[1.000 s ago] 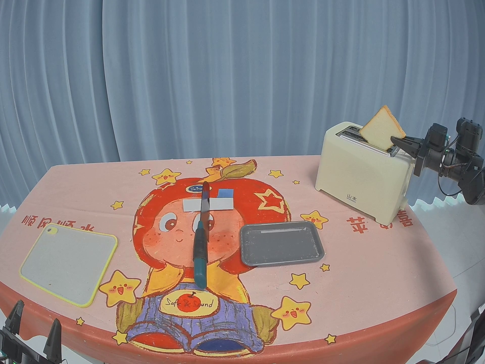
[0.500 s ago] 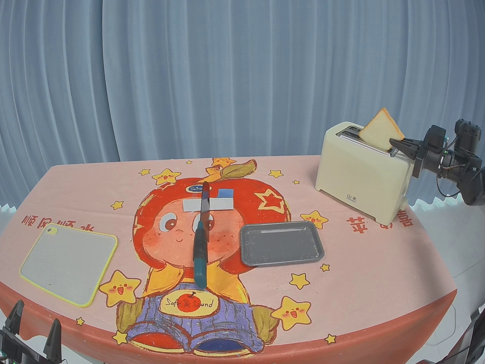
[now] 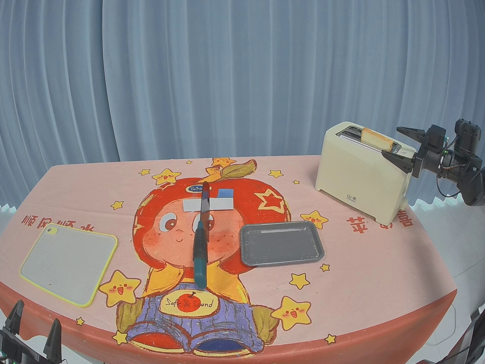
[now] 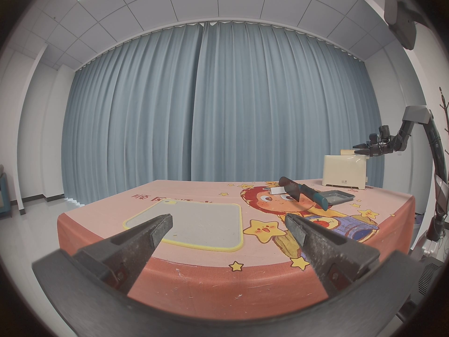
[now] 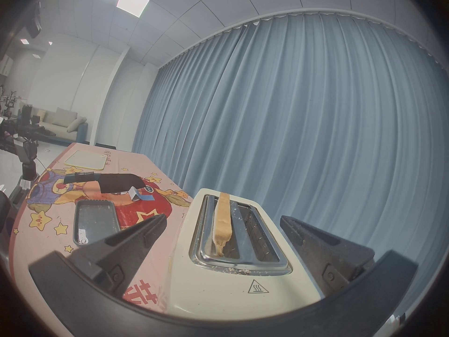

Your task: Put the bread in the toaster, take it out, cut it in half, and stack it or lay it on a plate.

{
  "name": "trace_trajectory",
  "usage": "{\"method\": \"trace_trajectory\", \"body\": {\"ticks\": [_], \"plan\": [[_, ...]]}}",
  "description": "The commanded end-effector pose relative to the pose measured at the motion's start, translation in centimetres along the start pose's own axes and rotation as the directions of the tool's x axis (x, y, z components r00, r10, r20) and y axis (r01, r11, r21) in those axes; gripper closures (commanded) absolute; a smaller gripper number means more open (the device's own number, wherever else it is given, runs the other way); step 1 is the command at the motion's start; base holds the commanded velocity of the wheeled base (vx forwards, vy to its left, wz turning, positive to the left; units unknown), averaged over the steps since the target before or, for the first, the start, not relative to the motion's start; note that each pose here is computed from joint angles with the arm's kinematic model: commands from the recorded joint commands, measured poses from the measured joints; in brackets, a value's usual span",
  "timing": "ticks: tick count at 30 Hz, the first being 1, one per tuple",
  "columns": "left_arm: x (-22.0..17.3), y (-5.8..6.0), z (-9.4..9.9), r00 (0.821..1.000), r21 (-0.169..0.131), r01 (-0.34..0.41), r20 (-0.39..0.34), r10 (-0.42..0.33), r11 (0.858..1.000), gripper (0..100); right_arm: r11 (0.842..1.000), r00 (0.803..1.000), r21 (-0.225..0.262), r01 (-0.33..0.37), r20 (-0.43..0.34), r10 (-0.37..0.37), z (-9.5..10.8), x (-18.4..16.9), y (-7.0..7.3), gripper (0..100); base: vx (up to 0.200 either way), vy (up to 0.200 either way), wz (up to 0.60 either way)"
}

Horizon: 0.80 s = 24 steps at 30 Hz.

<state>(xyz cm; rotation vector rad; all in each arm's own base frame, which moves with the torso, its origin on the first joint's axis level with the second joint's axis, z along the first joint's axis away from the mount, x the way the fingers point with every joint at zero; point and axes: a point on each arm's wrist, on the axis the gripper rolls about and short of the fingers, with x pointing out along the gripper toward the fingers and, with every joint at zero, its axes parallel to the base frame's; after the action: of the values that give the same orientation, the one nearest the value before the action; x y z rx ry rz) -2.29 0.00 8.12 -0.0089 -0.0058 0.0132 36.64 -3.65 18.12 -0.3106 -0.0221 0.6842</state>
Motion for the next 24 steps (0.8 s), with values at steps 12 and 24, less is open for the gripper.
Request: {"method": "trace_trajectory", "body": {"ticks": [12, 24], "plan": [[0.0, 0.0, -0.5, 1.000, 0.000, -0.001, -0.001, 0.001, 1.000, 0, 0.982, 0.988, 0.113, 0.152, 0.012, -0.155, 5.1, -3.8, 4.3, 0, 0.000, 0.000, 0.00], [0.0, 0.0, -0.5, 1.000, 0.000, -0.001, -0.001, 0.001, 1.000, 0, 0.892, 0.978, 0.404, 0.203, -0.041, -0.204, 5.4, -8.9, 10.3, 0, 0.000, 0.000, 0.00]]}}
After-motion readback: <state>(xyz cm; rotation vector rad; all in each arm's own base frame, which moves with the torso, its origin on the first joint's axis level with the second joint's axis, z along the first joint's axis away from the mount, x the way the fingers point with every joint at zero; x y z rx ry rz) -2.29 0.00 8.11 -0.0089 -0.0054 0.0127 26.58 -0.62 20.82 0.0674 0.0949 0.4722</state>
